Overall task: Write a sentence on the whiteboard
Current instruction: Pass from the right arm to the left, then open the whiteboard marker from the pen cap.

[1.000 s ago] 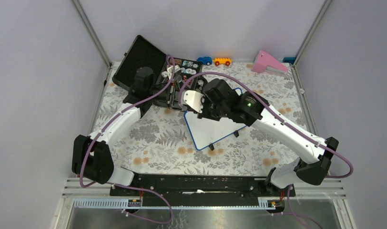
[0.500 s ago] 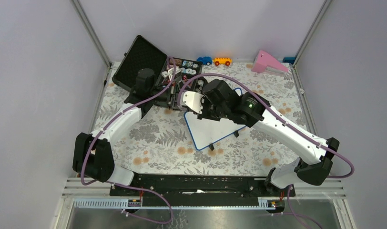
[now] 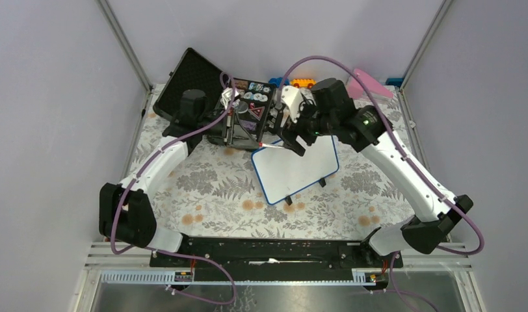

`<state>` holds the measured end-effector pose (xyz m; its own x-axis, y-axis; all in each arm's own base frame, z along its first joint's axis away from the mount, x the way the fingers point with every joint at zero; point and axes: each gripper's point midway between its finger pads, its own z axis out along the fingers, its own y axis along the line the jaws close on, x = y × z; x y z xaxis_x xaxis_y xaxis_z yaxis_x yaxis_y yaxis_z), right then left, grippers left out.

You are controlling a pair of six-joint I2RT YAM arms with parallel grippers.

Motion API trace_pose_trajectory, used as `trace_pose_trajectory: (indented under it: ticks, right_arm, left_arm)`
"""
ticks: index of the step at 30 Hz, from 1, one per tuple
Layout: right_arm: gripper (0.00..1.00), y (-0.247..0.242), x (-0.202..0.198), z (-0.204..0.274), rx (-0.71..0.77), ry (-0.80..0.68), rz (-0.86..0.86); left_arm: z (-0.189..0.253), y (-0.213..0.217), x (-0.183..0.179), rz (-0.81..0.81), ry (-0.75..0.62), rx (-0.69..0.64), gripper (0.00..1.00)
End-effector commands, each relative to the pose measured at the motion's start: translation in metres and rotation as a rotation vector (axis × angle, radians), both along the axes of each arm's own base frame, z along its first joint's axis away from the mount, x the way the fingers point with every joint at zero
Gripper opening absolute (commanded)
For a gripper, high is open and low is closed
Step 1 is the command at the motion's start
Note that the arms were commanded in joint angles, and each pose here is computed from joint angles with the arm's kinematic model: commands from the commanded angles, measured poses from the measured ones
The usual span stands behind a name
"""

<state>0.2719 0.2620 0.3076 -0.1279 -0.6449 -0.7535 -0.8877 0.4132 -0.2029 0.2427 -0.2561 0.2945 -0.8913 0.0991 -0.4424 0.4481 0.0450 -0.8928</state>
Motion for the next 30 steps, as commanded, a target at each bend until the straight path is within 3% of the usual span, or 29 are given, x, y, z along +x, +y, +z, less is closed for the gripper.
trace_pose_trajectory:
  ticks: [1,4,9,15,25,30]
  right_arm:
    - [0.87,0.02,-0.046,0.044,0.268,0.167,0.142]
    - [0.9,0.026,-0.058,0.051,0.374,0.302,0.198]
    - [0.91,0.026,-0.045,0.075,0.607,0.495,0.196]
    - [0.89,0.034,-0.033,0.071,0.706,0.617,0.214]
    - [0.7,0.047,-0.042,0.08,0.889,0.898,0.34]
    - [0.52,0.046,-0.047,0.09,0.934,0.934,0.399]
  left_arm:
    - [0.013,0.01,-0.005,-0.018,-0.238,0.023,0.0]
    - [0.014,0.015,-0.012,-0.062,-0.326,0.016,0.0]
    - [0.03,0.026,-0.016,-0.041,-0.404,-0.002,0.0]
    - [0.055,0.031,-0.024,-0.006,-0.517,-0.02,0.0]
    - [0.083,0.031,-0.02,0.039,-0.524,-0.093,0.0]
    - [0.09,0.031,-0.015,0.064,-0.5,-0.136,0.0]
